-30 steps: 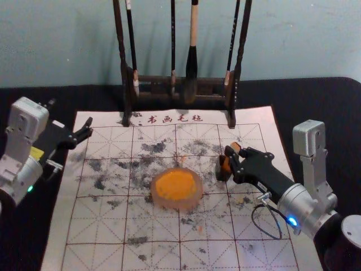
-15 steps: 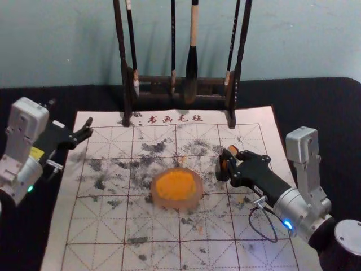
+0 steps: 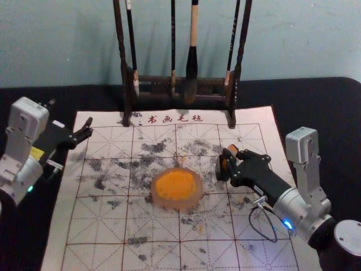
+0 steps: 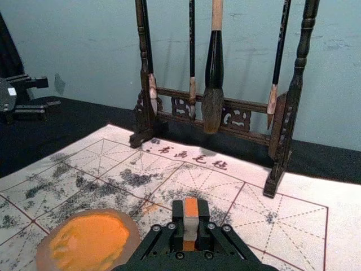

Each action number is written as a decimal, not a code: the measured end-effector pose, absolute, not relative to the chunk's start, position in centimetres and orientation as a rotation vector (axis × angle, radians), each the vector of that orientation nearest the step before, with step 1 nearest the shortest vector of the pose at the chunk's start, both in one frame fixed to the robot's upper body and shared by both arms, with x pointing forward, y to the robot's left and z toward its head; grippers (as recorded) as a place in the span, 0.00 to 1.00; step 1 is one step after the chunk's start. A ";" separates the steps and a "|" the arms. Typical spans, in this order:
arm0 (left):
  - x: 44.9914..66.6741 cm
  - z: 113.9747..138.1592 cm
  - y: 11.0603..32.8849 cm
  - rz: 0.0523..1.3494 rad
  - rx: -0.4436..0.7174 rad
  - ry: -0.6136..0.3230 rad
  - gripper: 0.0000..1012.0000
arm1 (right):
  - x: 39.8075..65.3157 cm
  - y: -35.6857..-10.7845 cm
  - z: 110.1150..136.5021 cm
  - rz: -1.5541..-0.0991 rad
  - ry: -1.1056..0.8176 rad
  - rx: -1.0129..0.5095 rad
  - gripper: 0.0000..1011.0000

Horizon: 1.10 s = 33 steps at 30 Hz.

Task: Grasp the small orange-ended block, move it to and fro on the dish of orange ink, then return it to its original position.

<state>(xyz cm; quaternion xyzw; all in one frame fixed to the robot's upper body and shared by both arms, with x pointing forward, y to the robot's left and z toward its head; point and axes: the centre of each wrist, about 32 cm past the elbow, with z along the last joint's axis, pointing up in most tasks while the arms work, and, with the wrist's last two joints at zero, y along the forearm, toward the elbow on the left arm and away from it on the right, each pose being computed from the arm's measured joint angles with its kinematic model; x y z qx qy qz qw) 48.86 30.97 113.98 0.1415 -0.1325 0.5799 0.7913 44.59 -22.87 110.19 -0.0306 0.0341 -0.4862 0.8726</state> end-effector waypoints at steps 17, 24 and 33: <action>48.9 114.0 31.0 1.248 0.304 -0.285 0.99 | 44.6 -22.9 110.2 -1.015 0.073 -0.064 0.56; 48.9 114.0 31.0 1.248 0.304 -0.285 0.99 | 44.6 -22.9 110.2 -1.015 0.074 -0.064 0.78; 48.9 114.0 31.0 1.248 0.304 -0.285 0.99 | 44.6 -22.9 110.2 -1.015 0.075 -0.063 0.99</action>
